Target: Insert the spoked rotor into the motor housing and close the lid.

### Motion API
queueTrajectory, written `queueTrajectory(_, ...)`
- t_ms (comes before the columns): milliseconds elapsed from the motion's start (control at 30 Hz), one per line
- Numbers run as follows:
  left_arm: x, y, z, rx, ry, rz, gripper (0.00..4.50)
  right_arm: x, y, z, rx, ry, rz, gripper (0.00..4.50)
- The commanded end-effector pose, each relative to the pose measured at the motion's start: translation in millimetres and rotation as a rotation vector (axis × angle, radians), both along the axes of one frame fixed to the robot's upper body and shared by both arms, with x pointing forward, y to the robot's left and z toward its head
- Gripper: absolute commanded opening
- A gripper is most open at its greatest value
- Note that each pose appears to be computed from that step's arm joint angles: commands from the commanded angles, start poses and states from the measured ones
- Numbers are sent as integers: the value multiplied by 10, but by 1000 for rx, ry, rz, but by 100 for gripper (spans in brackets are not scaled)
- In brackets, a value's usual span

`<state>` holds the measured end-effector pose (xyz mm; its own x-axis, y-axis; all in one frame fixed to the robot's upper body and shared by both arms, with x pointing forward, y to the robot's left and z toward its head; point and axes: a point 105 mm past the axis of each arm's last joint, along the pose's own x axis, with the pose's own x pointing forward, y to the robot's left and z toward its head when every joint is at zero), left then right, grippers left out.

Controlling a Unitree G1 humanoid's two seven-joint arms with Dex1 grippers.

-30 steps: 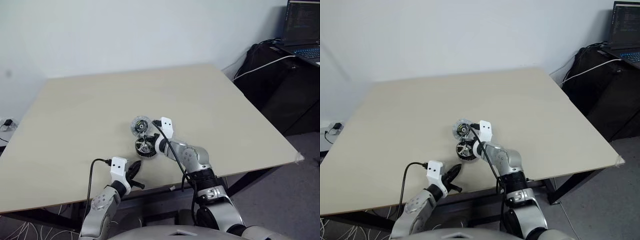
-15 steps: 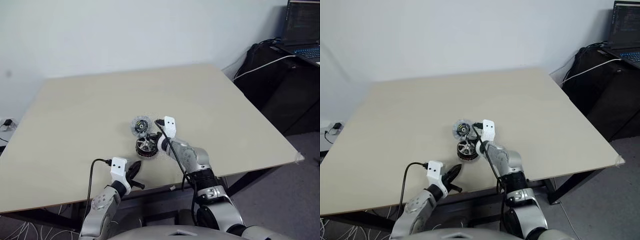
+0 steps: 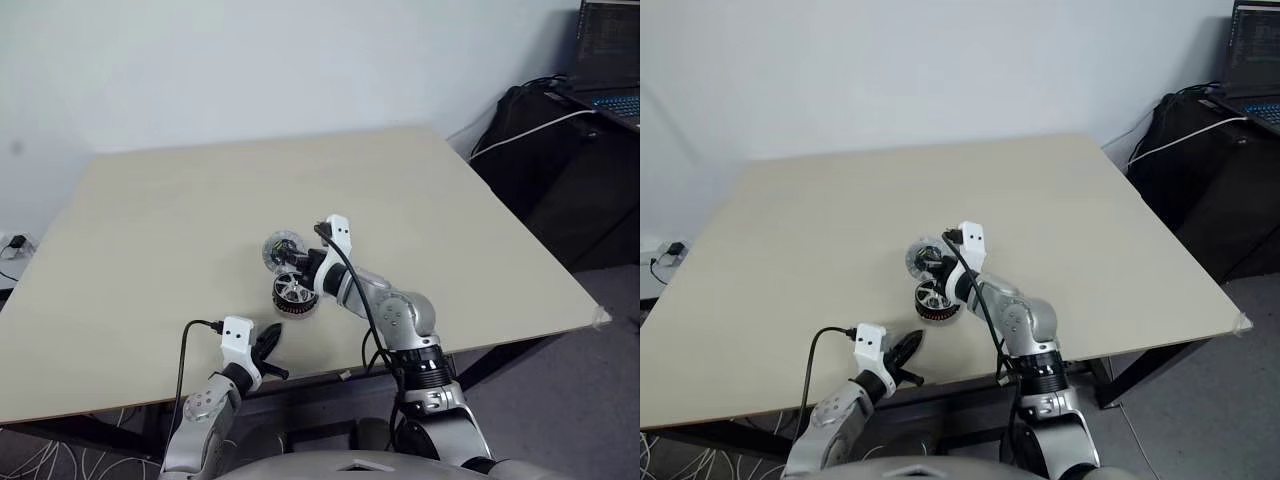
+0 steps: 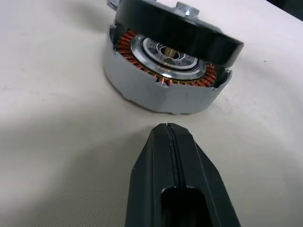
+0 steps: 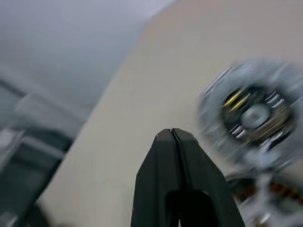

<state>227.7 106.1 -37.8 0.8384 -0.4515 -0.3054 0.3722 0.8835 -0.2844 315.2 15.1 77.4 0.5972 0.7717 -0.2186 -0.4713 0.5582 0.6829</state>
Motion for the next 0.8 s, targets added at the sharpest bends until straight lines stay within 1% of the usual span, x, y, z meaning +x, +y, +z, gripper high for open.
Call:
queueTrajectory(33,59,1,88,-13,-47,-5,0,-143,33,89,54,24,67,3)
queueTrajectory(367,49,-5,97,-16,-45,-7,0,-490,143,-142,9,148,242,3)
queueTrajectory(567,45,1,108,-15,-47,-2,0,-505,140,-230,-23,175,240,3)
queueTrajectory(800,56,0,119,-13,-50,0,0,-436,79,-317,-81,171,200,3)
